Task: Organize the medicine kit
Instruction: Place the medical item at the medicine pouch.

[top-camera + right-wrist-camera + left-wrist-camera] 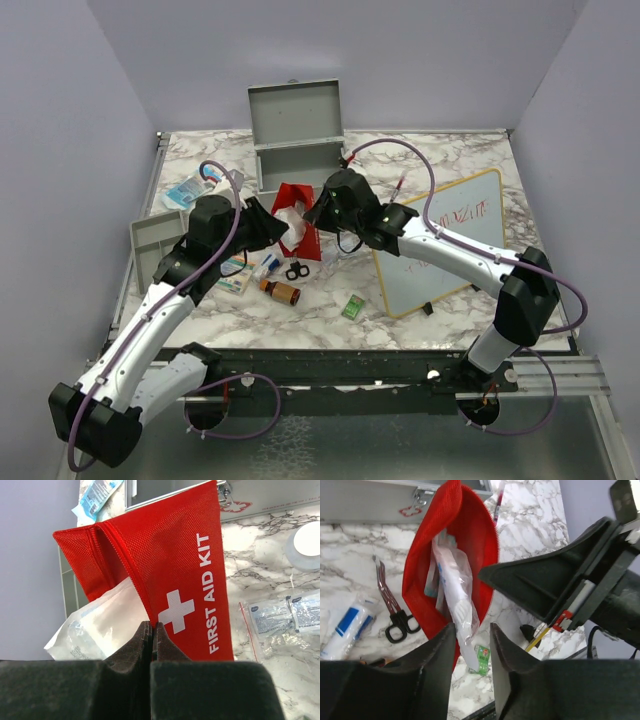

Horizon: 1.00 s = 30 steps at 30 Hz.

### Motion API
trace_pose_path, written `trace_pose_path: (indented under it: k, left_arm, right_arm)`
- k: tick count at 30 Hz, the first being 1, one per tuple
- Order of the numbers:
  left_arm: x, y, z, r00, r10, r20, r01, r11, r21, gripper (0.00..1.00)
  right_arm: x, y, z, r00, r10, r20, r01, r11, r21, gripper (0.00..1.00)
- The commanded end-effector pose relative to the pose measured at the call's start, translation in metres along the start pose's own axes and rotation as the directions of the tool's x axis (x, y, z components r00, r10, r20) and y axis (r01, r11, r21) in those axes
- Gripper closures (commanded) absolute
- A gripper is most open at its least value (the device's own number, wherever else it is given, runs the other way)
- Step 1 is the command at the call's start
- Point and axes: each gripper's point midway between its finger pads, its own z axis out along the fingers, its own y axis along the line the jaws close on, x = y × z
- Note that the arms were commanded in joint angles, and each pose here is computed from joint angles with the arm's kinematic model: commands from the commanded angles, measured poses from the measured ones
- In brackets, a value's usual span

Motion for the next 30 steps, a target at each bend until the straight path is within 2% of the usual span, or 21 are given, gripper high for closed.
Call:
trace_pose_path:
  k: [1,3,6,12,16,21,25,30]
  left_arm:
    - [-0.026,-0.017,0.0,0.997,0.039,0.07,-0.041,0.999,0.028,0.72]
    - [-0.027,-0.016,0.002,0.997,0.051,0.066,-0.053,0.998,0.024,0.78]
    - [-0.026,-0.015,0.007,0.997,0.062,0.053,-0.063,0.998,0.02,0.79]
    - [-0.022,-0.011,0.013,0.996,0.082,0.026,-0.082,0.997,0.004,0.68]
    - [-0.02,-0.016,0.007,0.996,0.092,-0.003,-0.092,0.996,0.016,0.46]
    - [-0.016,-0.011,-0.005,0.996,0.086,-0.027,-0.086,0.996,-0.019,0.33]
    - [-0.011,-0.005,-0.01,0.997,0.07,-0.027,-0.071,0.997,-0.039,0.26]
    - [-0.007,0.008,-0.005,0.998,0.065,-0.028,-0.067,0.994,-0.088,0.28]
  right_arm:
    - [0.0,0.01,-0.005,1.0,-0.001,-0.006,0.0,0.998,-0.065,1.0]
    - [0.004,0.01,-0.004,1.0,-0.011,-0.018,0.01,0.997,-0.077,1.0]
    - [0.008,0.011,-0.004,0.999,-0.022,-0.033,0.019,0.996,-0.086,1.0]
    - [0.006,0.011,-0.004,0.999,-0.025,-0.03,0.023,0.996,-0.083,1.0]
    - [0.003,0.009,-0.004,1.0,-0.026,-0.016,0.025,0.997,-0.072,1.0]
    - [-0.003,0.01,-0.005,1.0,-0.019,0.008,0.02,0.998,-0.062,0.99]
    - [-0.004,0.007,-0.003,1.0,-0.026,0.012,0.026,0.998,-0.049,1.0]
    - [-0.004,0.012,-0.004,1.0,-0.017,0.012,0.018,0.997,-0.072,1.0]
